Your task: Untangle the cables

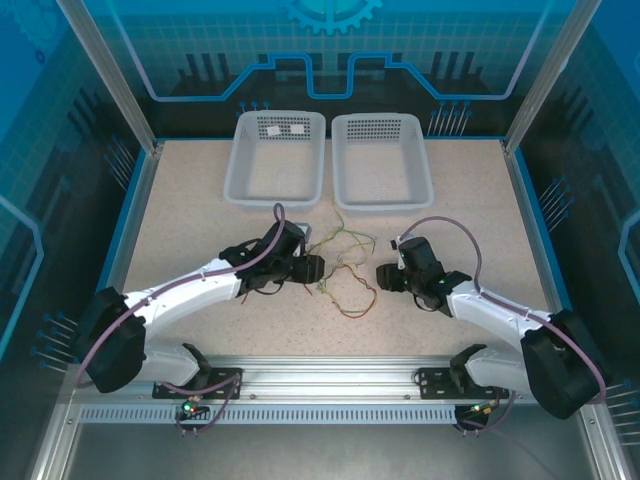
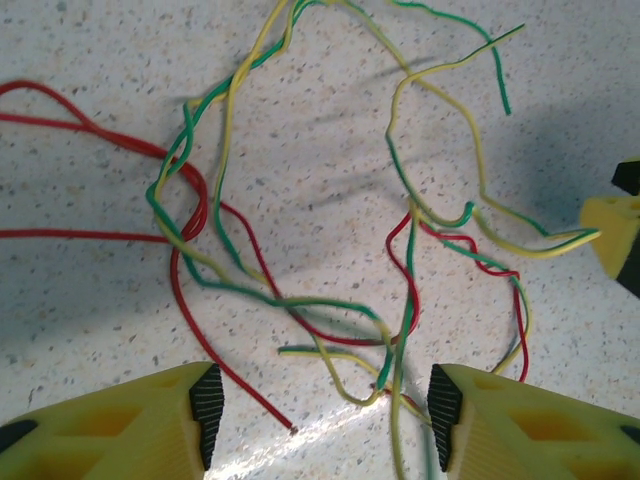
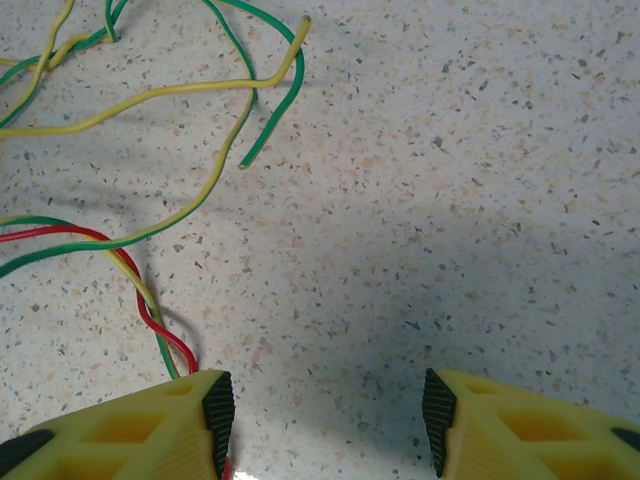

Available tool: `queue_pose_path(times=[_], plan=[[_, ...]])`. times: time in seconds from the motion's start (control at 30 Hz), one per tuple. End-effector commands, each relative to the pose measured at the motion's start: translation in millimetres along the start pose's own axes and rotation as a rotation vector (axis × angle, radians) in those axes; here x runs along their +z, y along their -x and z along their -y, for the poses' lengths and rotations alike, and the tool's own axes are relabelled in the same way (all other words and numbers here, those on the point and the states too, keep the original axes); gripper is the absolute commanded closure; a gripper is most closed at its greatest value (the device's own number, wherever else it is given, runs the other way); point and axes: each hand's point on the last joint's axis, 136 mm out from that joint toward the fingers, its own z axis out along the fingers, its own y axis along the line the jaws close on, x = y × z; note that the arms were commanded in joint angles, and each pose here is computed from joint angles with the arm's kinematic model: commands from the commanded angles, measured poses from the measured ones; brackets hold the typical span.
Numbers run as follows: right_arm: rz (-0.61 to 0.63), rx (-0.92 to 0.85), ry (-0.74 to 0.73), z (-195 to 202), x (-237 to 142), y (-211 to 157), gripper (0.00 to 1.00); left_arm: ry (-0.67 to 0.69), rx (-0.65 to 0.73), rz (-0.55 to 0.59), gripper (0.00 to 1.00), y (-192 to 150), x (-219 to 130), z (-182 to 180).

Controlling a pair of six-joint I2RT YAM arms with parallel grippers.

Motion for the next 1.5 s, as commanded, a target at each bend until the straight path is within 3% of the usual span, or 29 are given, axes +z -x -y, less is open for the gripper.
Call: queue_pose_path(times=[0.0,0.27,0.33,0.43,0.57,0.67,0.8,1.13,1.23,1.47], plan=[[0.095,0.016,-0.027,-2,-5,26,0.44,-0.056,0.0,0.011,0.38,9,3,17],[0.279,0.139,-0.137,28,-34,34,0.45,-0.016,-0.005,-0.062,0.4,-6,28,12],[0.307,0.143,-0.154,34,-42,35,0.45,-0.018,-0.006,-0.057,0.48,-8,30,11],[0.321,0.131,-0.178,39,-49,33,0.43,-0.031,-0.001,-0.031,0.72,-2,27,14],[0.328,0.123,-0.191,43,-54,33,0.4,-0.049,0.012,0.023,0.77,13,14,22],[0.333,0.128,-0.193,43,-56,34,0.37,-0.045,0.011,0.059,0.93,24,1,25],[0.34,0.136,-0.191,43,-55,35,0.36,-0.062,0.013,0.097,1.0,37,-18,32],[0.391,0.081,-0.158,33,-68,54,0.35,-0.171,0.05,0.183,1.0,55,-59,55],[0.468,-0.004,-0.067,15,-83,70,0.35,-0.237,0.096,0.244,1.0,63,-78,66],[0.729,-0.289,0.193,-38,-143,95,0.35,-0.243,0.201,0.443,1.0,93,-126,72]])
